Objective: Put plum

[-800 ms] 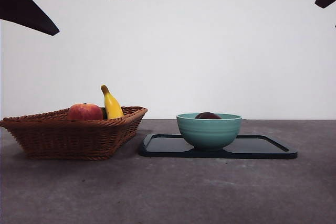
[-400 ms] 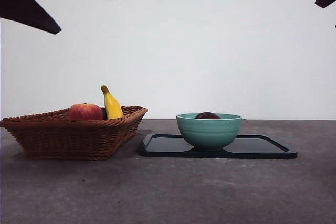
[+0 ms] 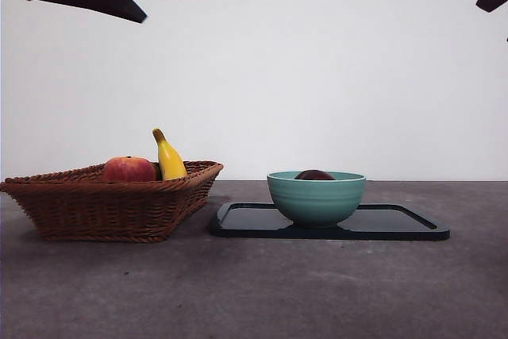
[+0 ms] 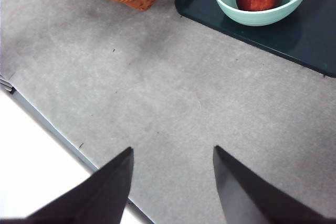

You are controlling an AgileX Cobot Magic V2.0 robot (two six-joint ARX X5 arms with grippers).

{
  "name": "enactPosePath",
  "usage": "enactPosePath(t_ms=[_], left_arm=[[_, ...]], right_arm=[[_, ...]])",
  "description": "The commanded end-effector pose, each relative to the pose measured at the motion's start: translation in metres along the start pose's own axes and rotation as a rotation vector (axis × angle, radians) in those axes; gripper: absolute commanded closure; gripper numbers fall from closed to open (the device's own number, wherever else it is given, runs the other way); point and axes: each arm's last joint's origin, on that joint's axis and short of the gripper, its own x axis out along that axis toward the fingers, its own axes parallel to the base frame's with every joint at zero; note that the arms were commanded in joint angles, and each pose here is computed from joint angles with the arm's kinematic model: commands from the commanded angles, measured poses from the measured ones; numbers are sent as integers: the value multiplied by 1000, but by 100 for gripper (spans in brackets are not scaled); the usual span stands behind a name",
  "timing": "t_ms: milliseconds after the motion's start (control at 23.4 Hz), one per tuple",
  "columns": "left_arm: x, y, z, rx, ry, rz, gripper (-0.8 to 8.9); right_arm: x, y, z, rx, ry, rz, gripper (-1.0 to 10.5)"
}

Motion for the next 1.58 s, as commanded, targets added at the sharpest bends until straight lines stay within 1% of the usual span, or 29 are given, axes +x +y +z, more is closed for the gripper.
enactPosePath(t_ms=[43,171,257,385,471,599,770,899,1070,1241,1369,1583], left_arm=[[8,-4,23,3,-20,3,404],[22,-5,45,12,-17,8,404],[41,-5,67,20,-12,25,404],[74,-2,93,28,6,50,405],[100,2,104,30,25,63,407],[137,10,111,37,58,114,407],[181,18,109,58,110,127,408],[209,24,99,98,150,161,408],[238,30,83,121,190,188,408],[256,34,72,154,218,188,408],[262,37,67,183,236,225,408],[269,40,62,201,254,227,408]], right_arm=[[-1,2,2,3,-9,10,705],[-1,2,2,3,-9,14,705],[-1,2,2,9,-6,31,705],[-1,2,2,25,-5,33,705],[-1,2,2,34,-5,33,705],[-1,2,2,46,0,36,705],[-3,2,-2,57,16,33,705],[-5,2,-5,62,30,29,705],[-9,3,-8,63,31,28,705],[-12,4,-10,60,23,30,705],[-12,4,-11,62,28,29,705],[-12,4,-11,63,31,28,705]])
